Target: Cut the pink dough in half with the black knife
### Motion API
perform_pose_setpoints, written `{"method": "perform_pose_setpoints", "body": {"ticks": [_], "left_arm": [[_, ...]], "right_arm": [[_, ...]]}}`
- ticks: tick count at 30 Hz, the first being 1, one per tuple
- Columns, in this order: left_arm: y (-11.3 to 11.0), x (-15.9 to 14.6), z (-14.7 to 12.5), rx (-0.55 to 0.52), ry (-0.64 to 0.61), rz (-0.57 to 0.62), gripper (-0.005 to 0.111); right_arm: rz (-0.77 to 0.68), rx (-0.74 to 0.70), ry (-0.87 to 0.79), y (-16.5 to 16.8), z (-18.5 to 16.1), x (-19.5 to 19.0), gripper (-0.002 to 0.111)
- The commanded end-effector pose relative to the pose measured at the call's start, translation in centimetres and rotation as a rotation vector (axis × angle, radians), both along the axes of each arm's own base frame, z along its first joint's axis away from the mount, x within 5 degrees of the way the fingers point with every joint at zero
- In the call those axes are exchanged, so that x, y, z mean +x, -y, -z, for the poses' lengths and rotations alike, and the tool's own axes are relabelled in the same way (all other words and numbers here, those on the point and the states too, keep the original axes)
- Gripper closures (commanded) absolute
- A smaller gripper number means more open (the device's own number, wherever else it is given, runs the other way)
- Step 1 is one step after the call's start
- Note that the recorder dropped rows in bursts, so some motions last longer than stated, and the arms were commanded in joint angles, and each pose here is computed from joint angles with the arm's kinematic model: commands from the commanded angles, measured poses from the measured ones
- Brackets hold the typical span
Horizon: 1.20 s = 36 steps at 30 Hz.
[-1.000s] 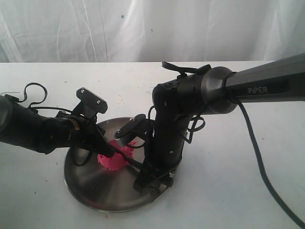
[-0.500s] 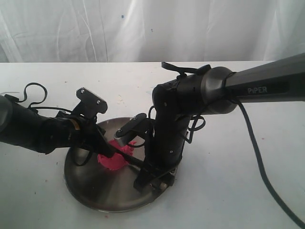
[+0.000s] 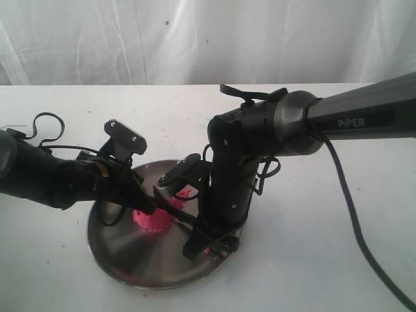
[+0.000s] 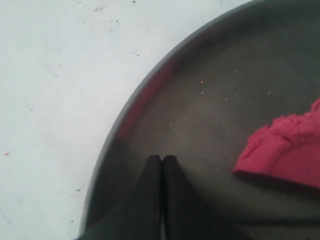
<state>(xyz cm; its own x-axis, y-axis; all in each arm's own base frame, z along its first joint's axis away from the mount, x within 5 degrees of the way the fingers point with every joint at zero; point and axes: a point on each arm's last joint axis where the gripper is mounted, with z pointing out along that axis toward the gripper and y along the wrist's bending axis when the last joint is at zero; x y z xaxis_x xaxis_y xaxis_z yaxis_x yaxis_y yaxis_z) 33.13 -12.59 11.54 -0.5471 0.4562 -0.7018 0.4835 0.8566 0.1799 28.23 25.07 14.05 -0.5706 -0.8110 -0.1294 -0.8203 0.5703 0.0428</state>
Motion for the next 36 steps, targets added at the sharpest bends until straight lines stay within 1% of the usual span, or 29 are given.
{"method": "perform_pose_setpoints", "body": {"ticks": [1, 7, 14, 18, 23, 25, 28, 30, 33, 36], "left_arm": [[-0.3, -1.4, 2.1, 0.050, -0.162, 0.008, 0.107], [-0.3, -1.3, 2.0, 0.049, -0.158, 0.008, 0.107], [-0.2, -1.1, 1.8, 0.043, -0.125, 0.011, 0.107], [-0.2, -0.9, 0.7, 0.027, -0.078, 0.010, 0.107], [-0.2, -0.9, -3.1, -0.007, 0.040, 0.017, 0.107], [-0.3, -1.3, -4.7, 0.011, 0.059, 0.045, 0.107], [-0.8, -2.7, -7.7, 0.068, 0.057, 0.107, 0.107], [-1.3, -3.7, -9.8, 0.080, 0.068, 0.125, 0.107], [-2.0, -5.4, -13.0, 0.044, 0.092, 0.109, 0.107], [-2.7, -7.9, -15.8, -0.003, 0.070, 0.082, 0.107]], "right_arm": [[0.004, -0.007, -0.001, 0.1, -0.1, 0.0, 0.108], [0.004, -0.007, -0.001, 0.1, -0.1, 0.0, 0.108], [0.004, -0.007, -0.001, 0.1, -0.1, 0.0, 0.108], [0.004, -0.007, -0.001, 0.1, -0.1, 0.0, 0.108], [0.004, -0.007, -0.001, 0.1, -0.1, 0.0, 0.108], [0.004, -0.007, -0.001, 0.1, -0.1, 0.0, 0.108], [0.004, -0.007, -0.001, 0.1, -0.1, 0.0, 0.108], [0.003, -0.008, -0.002, 0.2, -0.1, 0.0, 0.108], [0.003, -0.012, -0.007, 0.2, -0.1, 0.0, 0.108], [0.003, -0.012, -0.007, 0.2, -0.1, 0.0, 0.108]]}}
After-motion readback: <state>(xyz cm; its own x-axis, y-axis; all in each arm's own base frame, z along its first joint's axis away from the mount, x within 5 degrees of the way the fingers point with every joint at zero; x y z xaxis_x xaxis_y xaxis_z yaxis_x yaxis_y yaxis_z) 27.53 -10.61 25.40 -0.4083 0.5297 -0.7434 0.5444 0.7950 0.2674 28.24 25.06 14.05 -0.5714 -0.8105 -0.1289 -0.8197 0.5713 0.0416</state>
